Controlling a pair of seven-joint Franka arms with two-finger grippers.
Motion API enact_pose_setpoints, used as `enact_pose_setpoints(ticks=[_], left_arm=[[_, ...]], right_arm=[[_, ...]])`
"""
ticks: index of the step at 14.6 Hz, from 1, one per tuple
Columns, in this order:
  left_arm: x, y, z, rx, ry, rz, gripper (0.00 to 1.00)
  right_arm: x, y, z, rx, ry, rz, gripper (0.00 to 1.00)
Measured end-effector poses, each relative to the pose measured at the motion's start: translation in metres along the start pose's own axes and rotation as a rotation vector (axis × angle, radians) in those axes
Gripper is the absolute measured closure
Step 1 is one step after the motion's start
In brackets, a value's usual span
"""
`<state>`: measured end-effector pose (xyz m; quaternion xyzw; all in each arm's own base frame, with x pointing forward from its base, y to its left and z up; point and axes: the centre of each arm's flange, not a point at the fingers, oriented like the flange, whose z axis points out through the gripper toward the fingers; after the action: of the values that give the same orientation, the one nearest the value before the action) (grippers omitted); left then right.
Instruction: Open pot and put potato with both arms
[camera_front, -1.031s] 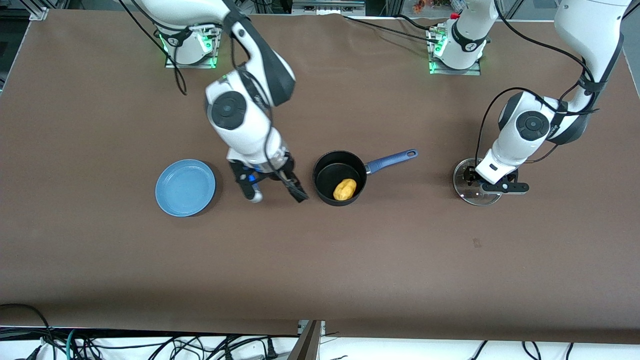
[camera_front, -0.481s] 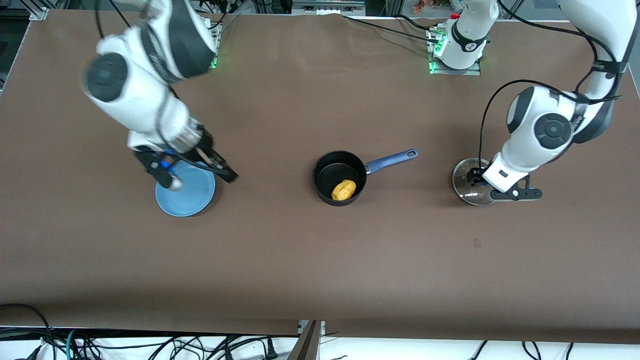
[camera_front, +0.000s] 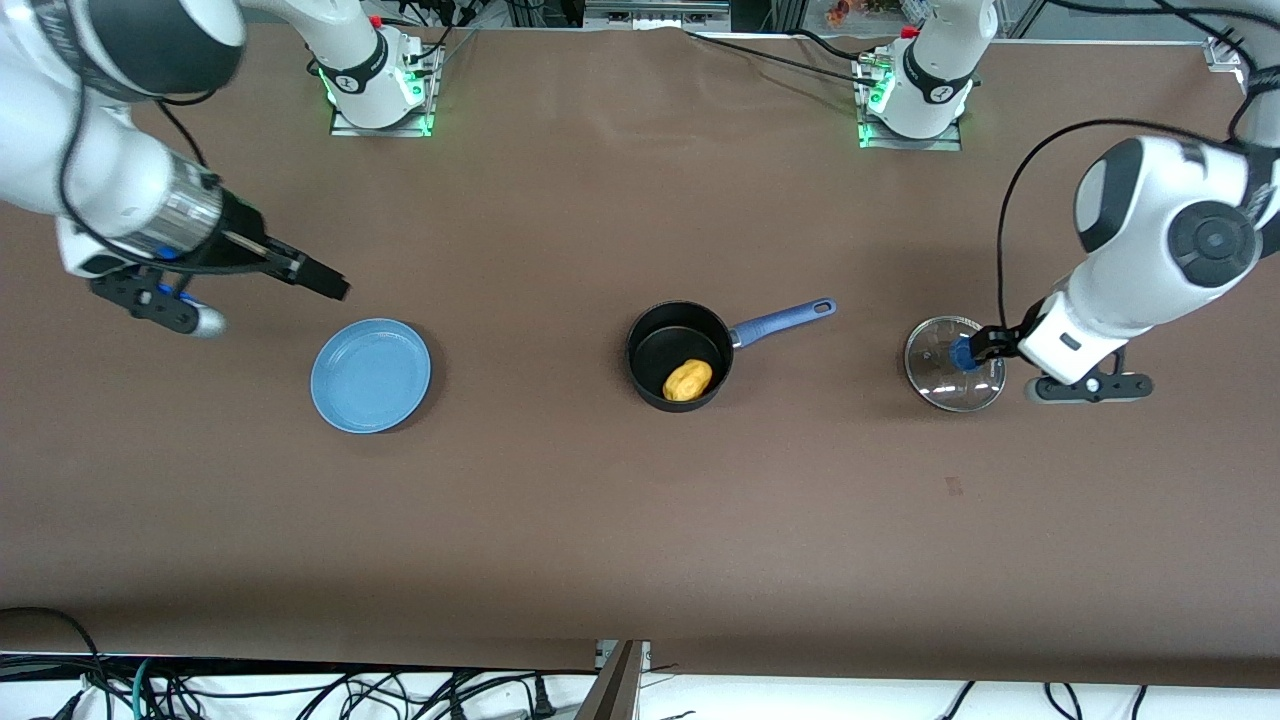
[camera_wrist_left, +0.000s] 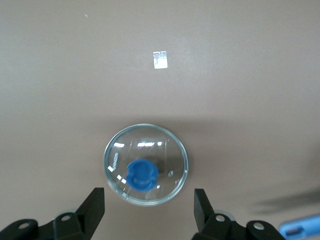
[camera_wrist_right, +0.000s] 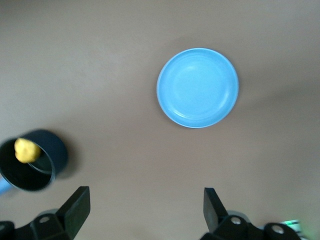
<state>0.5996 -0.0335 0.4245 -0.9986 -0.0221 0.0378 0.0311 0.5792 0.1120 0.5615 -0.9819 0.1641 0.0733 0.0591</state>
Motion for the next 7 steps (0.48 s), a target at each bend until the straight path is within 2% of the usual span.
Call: enact_pose_setpoints(ticks=[4,7], left_arm=[[-0.011,-0.002,-0.096,0.009,-0.036,-0.010,0.19],[-0.019,-0.007,-0.138,0.007,-0.042,-0.016,0.19]], right_arm=[[0.015,0.062,-0.014,-0.047,-0.019,-0.136,0.00],[0.011,0.070,-0.025,-0.093,0.006,-0.184,0.00]])
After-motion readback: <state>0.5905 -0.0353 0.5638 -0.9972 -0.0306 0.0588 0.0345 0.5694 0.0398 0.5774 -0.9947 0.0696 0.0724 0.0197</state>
